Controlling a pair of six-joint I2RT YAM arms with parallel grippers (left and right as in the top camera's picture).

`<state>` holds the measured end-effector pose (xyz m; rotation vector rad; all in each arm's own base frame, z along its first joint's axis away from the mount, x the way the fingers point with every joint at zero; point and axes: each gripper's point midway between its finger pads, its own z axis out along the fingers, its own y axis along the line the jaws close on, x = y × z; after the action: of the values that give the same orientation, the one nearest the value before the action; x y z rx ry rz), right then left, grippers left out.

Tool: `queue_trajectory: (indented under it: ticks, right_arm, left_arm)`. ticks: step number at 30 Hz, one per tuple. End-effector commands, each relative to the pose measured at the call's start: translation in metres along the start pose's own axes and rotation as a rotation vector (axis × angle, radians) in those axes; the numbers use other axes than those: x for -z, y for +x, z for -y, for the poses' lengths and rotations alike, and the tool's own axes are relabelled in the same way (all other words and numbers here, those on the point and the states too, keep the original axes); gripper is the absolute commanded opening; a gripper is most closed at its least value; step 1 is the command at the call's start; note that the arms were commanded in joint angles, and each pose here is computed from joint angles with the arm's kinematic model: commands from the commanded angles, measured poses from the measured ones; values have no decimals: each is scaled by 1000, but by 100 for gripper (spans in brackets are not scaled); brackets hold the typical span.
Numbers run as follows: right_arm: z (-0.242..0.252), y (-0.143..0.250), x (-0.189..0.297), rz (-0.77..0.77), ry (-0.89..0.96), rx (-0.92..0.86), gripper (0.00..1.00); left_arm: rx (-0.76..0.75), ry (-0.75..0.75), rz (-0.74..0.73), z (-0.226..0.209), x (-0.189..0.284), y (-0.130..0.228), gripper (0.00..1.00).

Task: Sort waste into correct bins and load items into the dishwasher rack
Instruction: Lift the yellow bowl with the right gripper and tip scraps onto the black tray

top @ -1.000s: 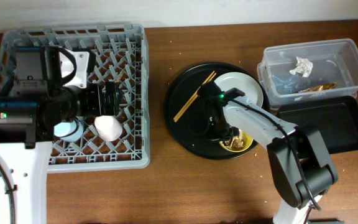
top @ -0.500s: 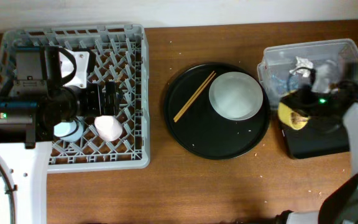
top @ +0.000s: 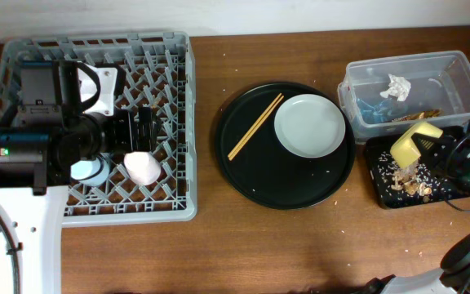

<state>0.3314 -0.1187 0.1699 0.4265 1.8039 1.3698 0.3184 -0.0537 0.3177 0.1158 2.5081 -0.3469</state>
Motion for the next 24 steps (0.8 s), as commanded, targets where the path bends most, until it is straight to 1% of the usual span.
queue_trajectory:
  ticks: [1,2,3,4,5,6,7,8,9,10,11,12,13,14,15,16,17,18,19,20,21,22,24]
  right_arm:
    - [6,1,0,-3,29,-19,4]
    - [6,3,0,-5,30,-24,4]
    - [18,4,1,-13,98,-55,4]
    - [14,4,0,-10,74,-77,4]
    - [10,6,-3,-20,58,-38,4]
    - [22,9,-3,-32,132,-87,4]
    - [14,9,-4,-29,83,-96,4]
    - [1,9,-5,-23,17,-21,4]
    - [23,11,-3,-35,143,-113,4]
    - [16,12,-5,-33,111,-214,4]
    - [-12,14,-10,-40,-26,-113,4]
    - [15,20,-13,-81,159,-101,4]
    - [24,25,-13,-92,219,-194,4]
    - [-2,23,-17,-87,65,-66,4]
    - [10,21,-17,-91,136,-62,4]
    - [25,22,-14,-85,228,-208,4]
    - [3,24,-16,-88,117,-186,4]
    - [-10,27,-19,-102,84,-65,4]
    - [3,28,-16,-112,198,-114,4]
    - [-6,29,-16,-111,176,-131,4]
    - [-26,33,-19,-117,120,-99,4]
    - [-39,37,-21,-133,120,-76,4]
    - [-65,57,-37,-216,209,66,4]
  left_arm:
    - [-19,11,4,2,1,-1,99]
    - [-19,11,4,2,1,-1,99]
    - [-19,11,4,2,1,-1,99]
    - [-19,11,4,2,1,-1,99]
    - [-19,11,4,2,1,-1,99]
    - [-19,11,4,2,1,-1,99]
    - [-19,11,4,2,1,-1,99]
    - [-19,11,5,2,1,-2,99]
    - [-19,11,4,2,1,-1,99]
    - [-19,11,5,2,1,-2,99]
    - [-19,11,5,2,1,-2,99]
    - [-19,11,4,2,1,-1,99]
    - [-19,11,4,2,1,-1,99]
    - [-19,11,4,2,1,-1,99]
    - [-19,11,5,2,1,-2,99]
    - [-19,11,5,2,1,-2,99]
    - [-19,11,4,2,1,-1,99]
    - [-19,11,5,2,1,-2,99]
    - [-19,11,4,2,1,-1,99]
    - [-19,11,4,2,1,-1,99]
    - [-19,11,4,2,1,-1,99]
    - [-19,10,4,2,1,-1,99]
    - [-19,11,4,2,1,-1,99]
